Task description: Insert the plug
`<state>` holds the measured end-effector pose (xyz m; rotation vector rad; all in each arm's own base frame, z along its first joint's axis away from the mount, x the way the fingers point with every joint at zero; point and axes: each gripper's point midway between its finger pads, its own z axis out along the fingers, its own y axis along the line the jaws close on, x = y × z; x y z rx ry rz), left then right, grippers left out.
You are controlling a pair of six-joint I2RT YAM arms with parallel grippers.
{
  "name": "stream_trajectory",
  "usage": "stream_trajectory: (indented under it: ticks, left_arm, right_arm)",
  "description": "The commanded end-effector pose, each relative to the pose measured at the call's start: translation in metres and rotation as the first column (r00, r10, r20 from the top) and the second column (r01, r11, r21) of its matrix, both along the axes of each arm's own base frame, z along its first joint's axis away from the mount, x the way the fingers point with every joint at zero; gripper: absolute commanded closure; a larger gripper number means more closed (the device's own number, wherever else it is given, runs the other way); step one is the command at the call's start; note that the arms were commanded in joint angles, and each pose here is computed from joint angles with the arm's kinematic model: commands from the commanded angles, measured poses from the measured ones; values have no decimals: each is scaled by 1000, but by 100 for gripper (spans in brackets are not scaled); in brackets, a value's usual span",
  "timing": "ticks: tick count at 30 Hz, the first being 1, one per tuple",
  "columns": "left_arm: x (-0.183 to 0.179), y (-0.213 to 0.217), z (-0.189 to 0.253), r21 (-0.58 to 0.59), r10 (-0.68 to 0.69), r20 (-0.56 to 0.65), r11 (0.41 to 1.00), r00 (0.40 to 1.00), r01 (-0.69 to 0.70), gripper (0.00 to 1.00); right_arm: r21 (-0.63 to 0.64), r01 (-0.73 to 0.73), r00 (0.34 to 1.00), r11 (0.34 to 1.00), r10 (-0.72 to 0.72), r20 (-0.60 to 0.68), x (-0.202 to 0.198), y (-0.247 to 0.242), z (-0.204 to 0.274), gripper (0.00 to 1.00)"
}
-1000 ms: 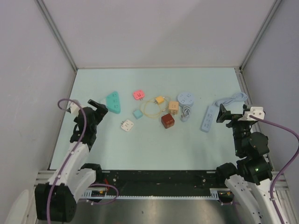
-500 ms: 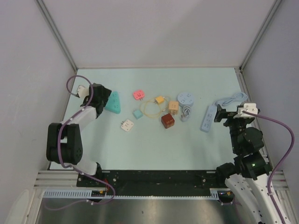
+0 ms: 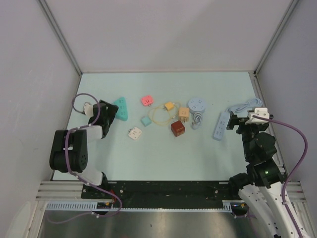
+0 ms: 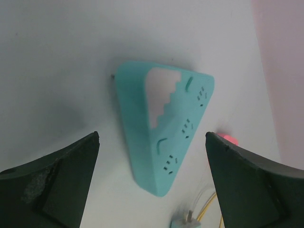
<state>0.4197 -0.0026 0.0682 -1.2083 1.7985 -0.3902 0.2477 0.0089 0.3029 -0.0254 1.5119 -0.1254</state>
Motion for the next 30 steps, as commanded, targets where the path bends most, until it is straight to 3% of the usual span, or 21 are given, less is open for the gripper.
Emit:
stream_trajectory:
  ticks: [1, 6, 12, 24, 30]
  left_arm:
    - [15, 0, 40, -1, -65, 257, 998, 964, 67, 3]
    - [23, -13, 39, 39, -168, 300, 986, 939, 164, 3]
    - [24, -25, 20, -3, -209, 299, 975, 931, 220, 8]
    - [11, -10, -7, 43, -164, 195, 986, 967, 159, 8]
    - [21, -10, -9, 30, -156, 232, 988, 960, 153, 10]
  right_arm:
    - [-35, -11, 1000, 999, 11, -2, 5, 2, 0, 0]
    - [-45, -31, 1000, 999, 30, -6, 5, 5, -1, 0]
    - [-48, -41, 999, 998, 41, 2, 5, 7, 2, 0]
    - [-54, -50, 999, 997, 48, -24, 9, 9, -5, 0]
    - [-54, -65, 998, 996, 64, -16, 9, 12, -3, 1]
